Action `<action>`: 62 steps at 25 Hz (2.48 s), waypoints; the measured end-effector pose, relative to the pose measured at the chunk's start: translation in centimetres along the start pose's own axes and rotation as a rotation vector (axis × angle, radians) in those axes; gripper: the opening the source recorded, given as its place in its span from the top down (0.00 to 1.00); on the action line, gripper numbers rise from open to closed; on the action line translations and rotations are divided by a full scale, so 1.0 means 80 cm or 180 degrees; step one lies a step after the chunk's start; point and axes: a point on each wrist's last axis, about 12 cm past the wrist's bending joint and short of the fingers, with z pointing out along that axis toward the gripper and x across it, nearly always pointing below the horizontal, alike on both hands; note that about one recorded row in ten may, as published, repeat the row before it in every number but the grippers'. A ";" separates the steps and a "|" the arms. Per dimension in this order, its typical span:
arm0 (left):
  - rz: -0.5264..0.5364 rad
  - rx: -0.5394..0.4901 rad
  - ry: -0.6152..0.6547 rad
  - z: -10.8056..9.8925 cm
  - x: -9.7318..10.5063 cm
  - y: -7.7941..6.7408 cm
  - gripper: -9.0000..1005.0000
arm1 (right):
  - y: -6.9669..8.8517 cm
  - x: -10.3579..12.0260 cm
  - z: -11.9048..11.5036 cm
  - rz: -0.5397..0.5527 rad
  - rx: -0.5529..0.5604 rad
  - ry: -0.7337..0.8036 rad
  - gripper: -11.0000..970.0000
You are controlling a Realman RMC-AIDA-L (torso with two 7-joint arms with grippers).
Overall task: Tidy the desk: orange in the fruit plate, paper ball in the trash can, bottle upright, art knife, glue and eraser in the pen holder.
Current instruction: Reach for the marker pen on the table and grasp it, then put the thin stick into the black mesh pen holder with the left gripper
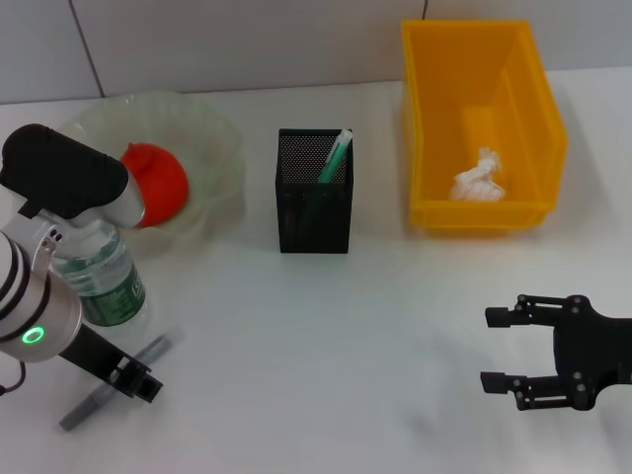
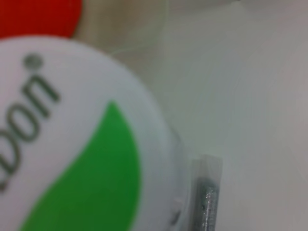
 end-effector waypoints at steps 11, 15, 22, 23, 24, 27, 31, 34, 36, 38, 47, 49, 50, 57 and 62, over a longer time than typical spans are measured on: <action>0.0103 -0.0076 0.0038 0.005 -0.001 -0.005 0.46 | 0.002 0.002 0.001 0.0018 -0.0007 0.0002 0.20; 0.0133 -0.0124 0.0059 0.006 0.000 -0.006 0.58 | 0.002 0.002 0.001 0.0020 -0.0008 0.0002 0.20; 0.0139 -0.0125 0.0063 0.006 0.000 -0.006 0.62 | 0.003 0.003 0.001 0.0023 -0.0014 0.0009 0.20; 0.0149 -0.0125 0.0066 0.006 0.000 -0.007 0.62 | 0.003 0.003 0.001 0.0022 -0.0014 0.0009 0.20; 0.0161 -0.0127 0.0066 0.007 -0.001 -0.008 0.62 | 0.003 0.003 0.001 0.0023 -0.0014 0.0009 0.20; 0.0170 -0.0128 0.0059 0.007 -0.002 -0.008 0.62 | 0.003 0.003 0.000 0.0023 -0.0014 0.0009 0.20; 0.0183 -0.0122 0.0051 0.006 -0.003 -0.008 0.66 | 0.003 0.003 0.000 0.0023 -0.0017 0.0019 0.20; 0.0193 -0.0117 0.0045 0.006 -0.004 -0.009 0.75 | 0.003 0.003 0.000 0.0022 -0.0020 0.0028 0.20; 0.0204 -0.0093 0.0073 0.008 -0.005 -0.009 0.80 | 0.003 0.003 0.000 0.0020 -0.0022 0.0031 0.20; 0.0203 -0.0092 0.0082 0.009 -0.005 -0.008 0.83 | 0.002 0.003 0.000 0.0017 -0.0018 0.0034 0.20; 0.0214 -0.0099 0.0048 0.005 -0.007 -0.009 0.90 | 0.002 0.004 -0.002 0.0018 0.0009 0.0039 0.20; 0.0219 -0.0098 0.0050 0.005 -0.007 -0.009 0.90 | 0.002 0.004 -0.002 0.0018 0.0011 0.0039 0.20; 0.0219 -0.0098 0.0050 0.005 -0.007 -0.009 0.90 | 0.002 0.004 -0.002 0.0017 0.0011 0.0039 0.20; 0.0217 -0.0093 0.0029 0.004 -0.008 -0.011 0.95 | 0.002 0.004 -0.001 0.0010 -0.0003 0.0049 0.20; 0.0307 -0.0081 -0.0049 0.003 -0.010 -0.022 0.92 | 0.002 0.004 -0.001 0.0010 -0.0009 0.0051 0.20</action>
